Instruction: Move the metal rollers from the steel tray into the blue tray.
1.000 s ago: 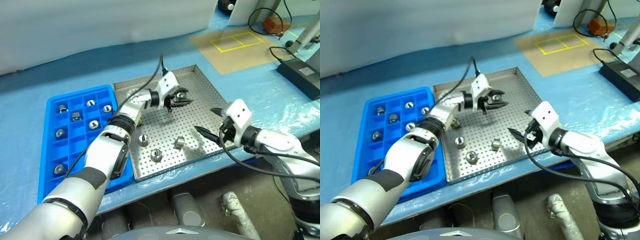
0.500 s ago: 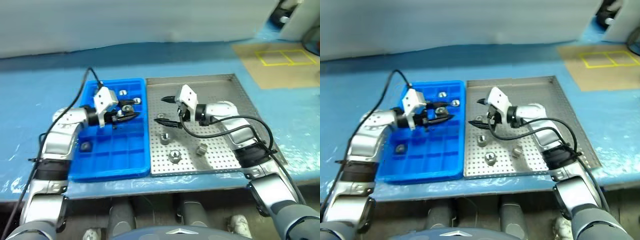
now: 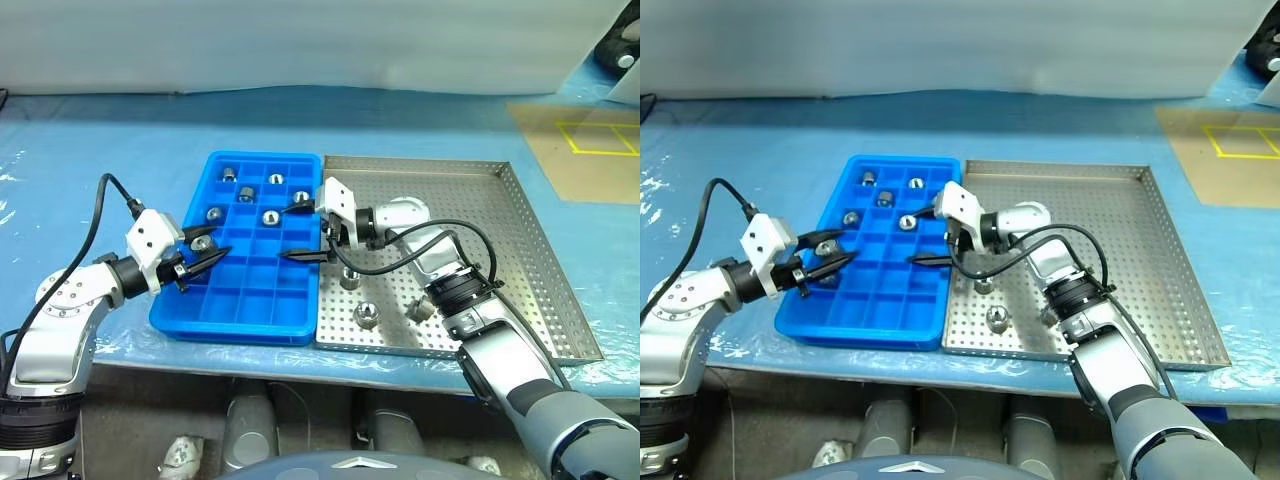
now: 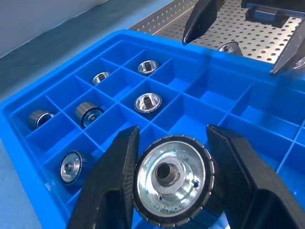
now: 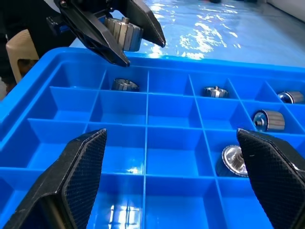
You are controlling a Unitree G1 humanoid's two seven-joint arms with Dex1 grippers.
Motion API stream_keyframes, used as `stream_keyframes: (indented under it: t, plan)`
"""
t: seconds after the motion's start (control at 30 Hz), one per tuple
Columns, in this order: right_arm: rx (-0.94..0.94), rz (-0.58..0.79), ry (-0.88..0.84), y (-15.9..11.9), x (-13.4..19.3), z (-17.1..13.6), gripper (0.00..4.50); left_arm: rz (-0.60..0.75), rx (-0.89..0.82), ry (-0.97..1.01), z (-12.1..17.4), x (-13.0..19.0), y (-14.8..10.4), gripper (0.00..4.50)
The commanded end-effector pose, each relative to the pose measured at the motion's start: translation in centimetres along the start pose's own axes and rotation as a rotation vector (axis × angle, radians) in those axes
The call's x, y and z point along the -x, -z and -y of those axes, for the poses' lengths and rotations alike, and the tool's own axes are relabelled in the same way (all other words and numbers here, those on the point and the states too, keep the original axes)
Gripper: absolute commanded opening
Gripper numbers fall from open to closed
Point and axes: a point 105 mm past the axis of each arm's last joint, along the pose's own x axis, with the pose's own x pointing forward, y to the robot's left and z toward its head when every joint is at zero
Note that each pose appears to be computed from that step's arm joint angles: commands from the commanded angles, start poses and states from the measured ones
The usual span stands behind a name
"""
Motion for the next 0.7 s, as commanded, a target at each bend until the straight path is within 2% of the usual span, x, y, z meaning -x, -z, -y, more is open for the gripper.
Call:
stream_keyframes:
  t: [0.03, 0.23, 0.43, 0.6, 0.7]
  plan:
    - [0.041, 0.016, 0.008, -0.9, 0.5, 0.3, 4.5, 0.012, -0.041, -0.03, -0.3, -0.4, -0.2, 1.9]
    - [0.035, -0.002, 0.032, -0.3, 1.1, 0.2, 4.5, 0.032, -0.049, -0.119, -2.2, -2.0, 0.6, 1.9]
    - [0.03, -0.008, 0.049, -0.2, 1.4, 0.2, 4.5, 0.048, -0.047, -0.126, -2.8, -4.0, 1.4, 1.9]
    - [0.026, -0.013, 0.066, -0.1, 1.7, 0.2, 4.5, 0.029, -0.036, -0.105, -2.6, -4.5, 2.3, 1.9]
    - [0.021, -0.018, 0.079, 0.1, 1.9, 0.2, 4.5, -0.03, -0.016, -0.132, -3.3, -4.3, 3.6, 1.9]
